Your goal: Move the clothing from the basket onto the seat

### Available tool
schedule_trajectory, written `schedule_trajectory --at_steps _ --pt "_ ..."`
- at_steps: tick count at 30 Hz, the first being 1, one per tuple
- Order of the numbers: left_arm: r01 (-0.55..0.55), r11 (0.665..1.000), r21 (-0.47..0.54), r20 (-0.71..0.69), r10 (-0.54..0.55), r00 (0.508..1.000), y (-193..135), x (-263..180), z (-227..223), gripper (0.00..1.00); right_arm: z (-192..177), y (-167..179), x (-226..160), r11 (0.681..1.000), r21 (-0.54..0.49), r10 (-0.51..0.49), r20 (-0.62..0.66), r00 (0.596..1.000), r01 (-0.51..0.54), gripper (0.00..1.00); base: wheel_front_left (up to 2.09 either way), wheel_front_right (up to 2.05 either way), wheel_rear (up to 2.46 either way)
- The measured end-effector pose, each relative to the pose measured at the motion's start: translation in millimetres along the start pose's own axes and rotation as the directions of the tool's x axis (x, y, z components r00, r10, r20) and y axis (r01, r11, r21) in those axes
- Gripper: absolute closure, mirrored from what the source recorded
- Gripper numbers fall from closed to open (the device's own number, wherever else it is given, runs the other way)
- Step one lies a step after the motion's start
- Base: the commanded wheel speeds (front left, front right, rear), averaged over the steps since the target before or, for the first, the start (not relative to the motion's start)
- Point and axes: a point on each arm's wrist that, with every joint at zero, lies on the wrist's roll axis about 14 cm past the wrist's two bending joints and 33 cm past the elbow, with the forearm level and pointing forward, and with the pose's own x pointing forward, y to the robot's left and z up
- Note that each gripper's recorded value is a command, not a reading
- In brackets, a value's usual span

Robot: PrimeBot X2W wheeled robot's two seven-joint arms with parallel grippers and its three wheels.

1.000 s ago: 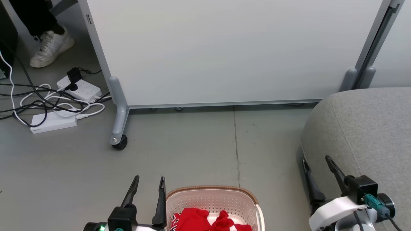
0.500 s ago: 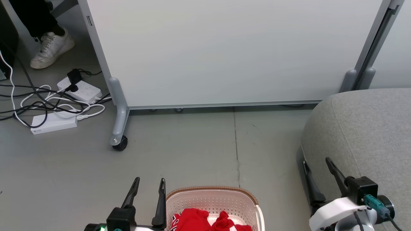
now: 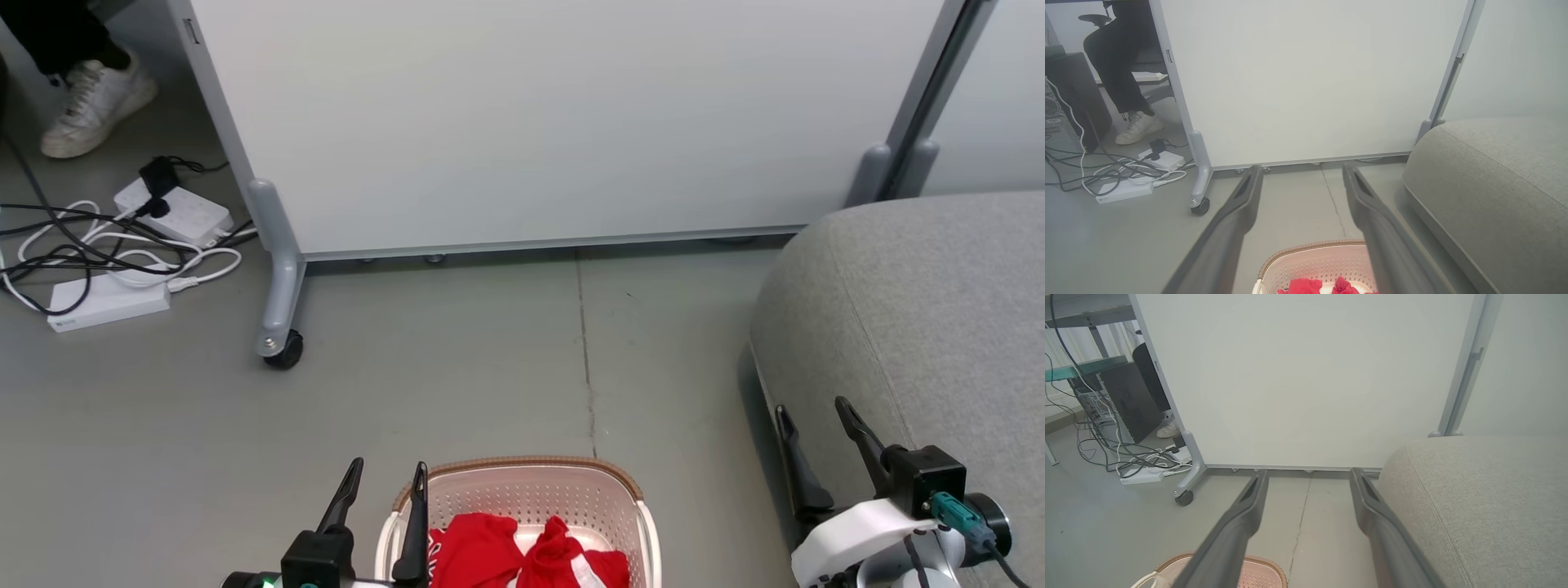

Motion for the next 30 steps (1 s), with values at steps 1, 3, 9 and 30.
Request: schedule_trajectory --at_steps 1,3,9,30 --pt "0.006 1.000 0.001 -0.006 -0.006 1.000 -2 1 -2 0.00 -1 -3 -1 1.000 -0.002 -0.008 -0.003 1.000 0.008 0.00 0.00 0.00 0.00" --pt "0.021 1.000 0.002 -0.022 -0.021 1.000 -6 4 -7 0.00 -3 -8 -1 1.000 -0.005 -0.022 -0.010 1.000 0.022 0.00 0.00 0.00 0.00" --pt "0.083 0.996 0.011 -0.090 -0.082 0.993 -23 18 -27 0.00 -14 -22 0 0.998 -0.014 -0.059 -0.042 0.997 0.058 0.00 0.00 0.00 0.00" --pt "0.481 0.846 0.229 -0.653 -0.233 0.720 -26 78 -240 0.00 -95 -78 43 0.984 -0.016 -0.177 -0.224 0.958 0.178 0.00 0.00 0.00 0.00"
